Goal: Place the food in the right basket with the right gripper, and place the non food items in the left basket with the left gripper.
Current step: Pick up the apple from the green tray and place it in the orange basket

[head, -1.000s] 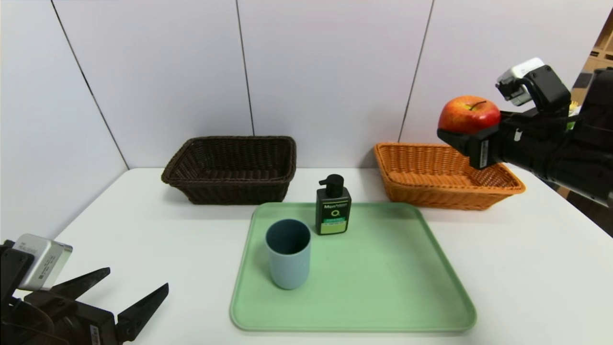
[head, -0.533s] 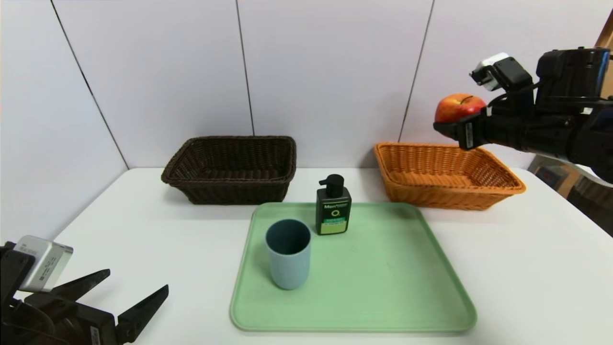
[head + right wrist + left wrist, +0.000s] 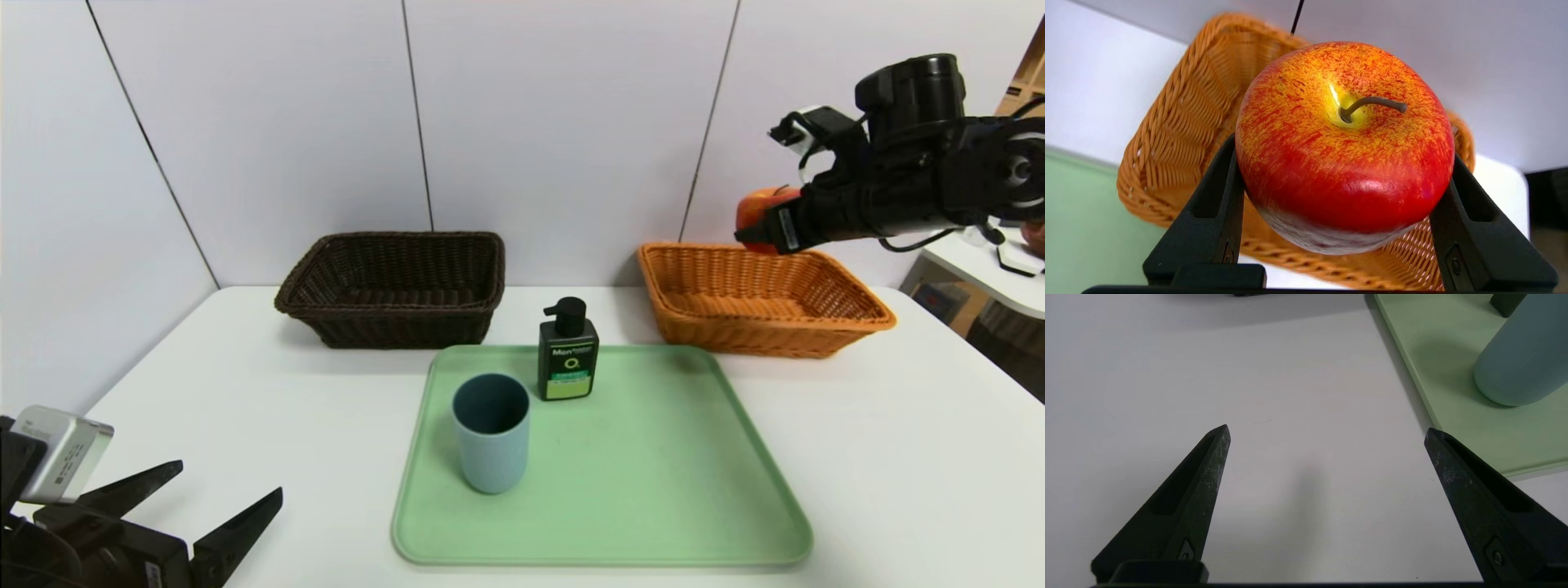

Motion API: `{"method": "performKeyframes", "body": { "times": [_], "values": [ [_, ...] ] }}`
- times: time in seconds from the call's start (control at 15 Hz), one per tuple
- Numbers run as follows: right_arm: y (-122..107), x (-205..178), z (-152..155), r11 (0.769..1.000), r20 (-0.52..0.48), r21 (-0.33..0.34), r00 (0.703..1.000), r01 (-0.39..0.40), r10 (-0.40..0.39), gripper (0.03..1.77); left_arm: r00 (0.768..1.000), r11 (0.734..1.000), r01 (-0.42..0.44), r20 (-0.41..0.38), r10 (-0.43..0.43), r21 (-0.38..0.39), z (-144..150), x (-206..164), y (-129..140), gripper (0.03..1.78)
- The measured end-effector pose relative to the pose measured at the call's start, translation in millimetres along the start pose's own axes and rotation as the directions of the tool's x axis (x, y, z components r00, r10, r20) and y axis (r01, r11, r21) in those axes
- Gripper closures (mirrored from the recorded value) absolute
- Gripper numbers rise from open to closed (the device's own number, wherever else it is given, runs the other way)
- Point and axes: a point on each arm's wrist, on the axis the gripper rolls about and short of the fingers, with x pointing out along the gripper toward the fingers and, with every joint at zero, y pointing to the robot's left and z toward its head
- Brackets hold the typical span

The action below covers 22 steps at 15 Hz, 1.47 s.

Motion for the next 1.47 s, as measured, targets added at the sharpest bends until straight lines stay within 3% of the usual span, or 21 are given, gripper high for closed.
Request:
{"method": "performKeyframes", "body": {
  "times": [0.2,0.4,0.67,0.93,1.2,1.47],
  "values": [
    [-3,11,4,0.998,-0.121,0.060,0.992,-0.030,0.037,0.58,1.000,1.000,0.000,0.005,0.000,0.000,0,-1,0,0.12],
    [-2,33,-5,0.993,-0.263,0.109,0.961,-0.052,0.079,0.58,1.000,1.000,-0.002,0.004,0.002,0.000,-1,-1,1,0.12],
    [-2,72,-25,0.989,-0.350,0.144,0.932,-0.044,0.093,0.58,1.000,1.000,-0.001,0.004,0.001,0.000,0,-1,0,0.12],
    [-2,101,-40,0.989,-0.375,0.146,0.923,-0.040,0.092,0.58,1.000,1.000,-0.001,0.000,0.001,0.000,-1,0,0,0.12],
    [-4,113,-38,0.990,-0.306,0.143,0.950,-0.019,0.062,0.58,1.000,1.000,-0.003,-0.013,0.003,-0.010,-4,0,1,0.12],
    [-3,112,-37,0.992,-0.306,0.128,0.950,-0.020,0.059,0.58,1.000,1.000,-0.003,-0.017,0.003,-0.009,-6,-1,1,0.12]
  ]
}}
